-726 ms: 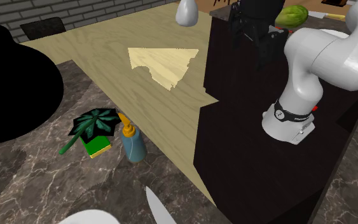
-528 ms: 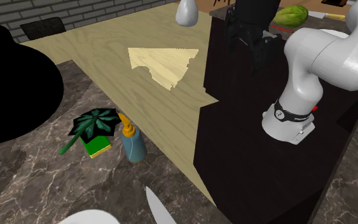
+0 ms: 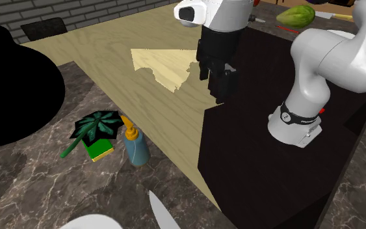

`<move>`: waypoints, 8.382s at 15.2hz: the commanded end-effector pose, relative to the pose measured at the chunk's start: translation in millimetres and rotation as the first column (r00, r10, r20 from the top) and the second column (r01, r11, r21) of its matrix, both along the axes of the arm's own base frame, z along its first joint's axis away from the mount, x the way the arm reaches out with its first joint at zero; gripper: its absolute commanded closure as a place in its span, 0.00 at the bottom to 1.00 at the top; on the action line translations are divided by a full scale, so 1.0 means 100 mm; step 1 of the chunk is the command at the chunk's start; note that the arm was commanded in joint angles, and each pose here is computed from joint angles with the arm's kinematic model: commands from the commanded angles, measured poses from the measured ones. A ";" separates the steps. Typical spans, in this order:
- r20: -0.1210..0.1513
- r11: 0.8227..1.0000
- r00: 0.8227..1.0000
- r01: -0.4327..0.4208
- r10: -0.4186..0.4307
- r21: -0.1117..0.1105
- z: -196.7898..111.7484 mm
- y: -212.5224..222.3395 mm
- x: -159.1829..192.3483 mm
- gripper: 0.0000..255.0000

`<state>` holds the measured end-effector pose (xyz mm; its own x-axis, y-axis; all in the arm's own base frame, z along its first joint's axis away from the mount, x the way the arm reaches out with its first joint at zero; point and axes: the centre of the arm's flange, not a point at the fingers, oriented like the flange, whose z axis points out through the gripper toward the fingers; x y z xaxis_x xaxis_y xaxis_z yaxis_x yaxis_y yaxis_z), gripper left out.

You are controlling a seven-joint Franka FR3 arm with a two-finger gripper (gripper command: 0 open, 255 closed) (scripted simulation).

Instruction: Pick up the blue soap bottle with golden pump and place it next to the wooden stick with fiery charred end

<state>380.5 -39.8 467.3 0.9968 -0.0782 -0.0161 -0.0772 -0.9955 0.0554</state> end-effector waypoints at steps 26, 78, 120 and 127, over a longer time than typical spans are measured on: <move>0.253 0.995 0.966 0.028 -0.051 0.091 -1.24 -0.38 1.61 0.00; 0.253 0.995 0.966 0.028 -0.051 0.091 0.76 -0.38 1.61 1.00; 0.253 0.995 0.966 0.028 -0.051 0.091 1.26 2.96 -0.98 1.00; 0.253 0.995 0.966 0.028 -0.051 0.091 1.27 3.69 -1.54 1.00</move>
